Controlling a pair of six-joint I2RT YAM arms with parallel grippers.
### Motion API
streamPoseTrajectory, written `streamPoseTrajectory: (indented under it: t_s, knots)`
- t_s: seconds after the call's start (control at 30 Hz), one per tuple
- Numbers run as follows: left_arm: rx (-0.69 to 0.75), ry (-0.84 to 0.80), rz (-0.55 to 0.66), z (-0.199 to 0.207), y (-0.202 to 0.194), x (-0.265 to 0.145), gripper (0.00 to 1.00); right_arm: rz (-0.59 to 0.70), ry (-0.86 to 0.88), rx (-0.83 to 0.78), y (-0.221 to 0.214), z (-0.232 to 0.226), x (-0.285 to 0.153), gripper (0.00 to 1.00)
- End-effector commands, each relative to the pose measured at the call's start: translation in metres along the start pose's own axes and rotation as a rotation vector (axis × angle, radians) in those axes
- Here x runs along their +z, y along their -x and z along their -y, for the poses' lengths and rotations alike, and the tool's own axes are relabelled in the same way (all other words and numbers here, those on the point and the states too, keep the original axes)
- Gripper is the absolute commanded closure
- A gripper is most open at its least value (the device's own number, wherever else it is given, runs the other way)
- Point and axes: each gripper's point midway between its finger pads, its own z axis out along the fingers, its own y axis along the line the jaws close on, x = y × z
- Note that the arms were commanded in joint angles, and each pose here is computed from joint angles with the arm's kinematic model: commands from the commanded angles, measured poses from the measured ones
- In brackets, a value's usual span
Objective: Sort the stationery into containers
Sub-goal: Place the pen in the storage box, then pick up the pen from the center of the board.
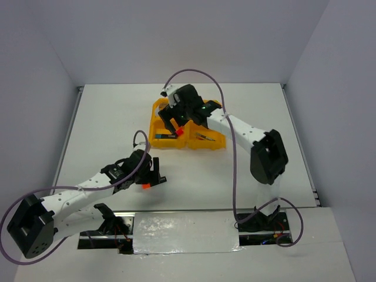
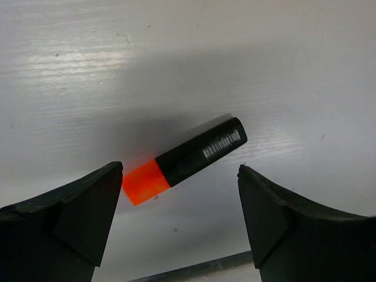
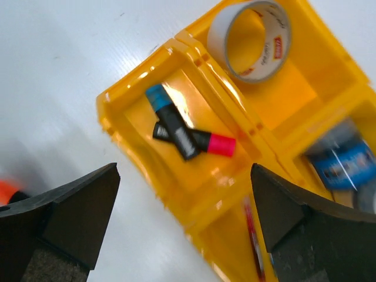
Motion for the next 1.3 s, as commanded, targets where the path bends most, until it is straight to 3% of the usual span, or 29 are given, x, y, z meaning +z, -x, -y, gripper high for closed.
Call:
streamPoseTrajectory:
  t_s: [0.0,0.17,0.33,0.37,0.57,0.7,0.83,1.13,1.27]
  knots:
    - [0.076,-0.038,0.026,0.013,0.005,0.002,0.09,0.275,-0.069,0.004,0.076,0.0,-0.105,0.0]
    - [0.127,-0.036,-0.016,0.018,-0.007,0.007,0.12,0.389,-0.069,0.012,0.072,-0.01,-0.171,0.0]
    - [0.139,0.028,-0.013,0.009,-0.013,0.02,0.15,0.449,-0.008,0.07,0.031,-0.032,-0.22,0.0]
    - [0.151,0.034,-0.011,0.008,-0.014,0.022,0.16,0.537,0.015,0.074,0.037,-0.04,-0.247,0.0]
    - [0.172,0.083,-0.038,0.009,-0.02,0.024,0.26,0.632,0.074,0.141,0.009,-0.059,-0.298,0.0]
    - [0.182,0.097,-0.057,0.009,-0.028,0.025,0.28,0.67,0.068,0.147,0.003,-0.061,-0.323,0.0]
    - [0.187,0.118,-0.085,0.008,-0.039,0.028,0.41,0.691,0.055,0.155,0.001,-0.061,-0.344,0.0]
    - [0.194,0.149,-0.08,0.02,-0.039,0.024,0.91,0.738,0.061,0.152,-0.009,-0.066,-0.371,0.0]
    - [0.201,0.075,-0.013,0.051,-0.016,0.002,0.99,0.753,0.048,0.154,-0.009,-0.064,-0.378,0.0]
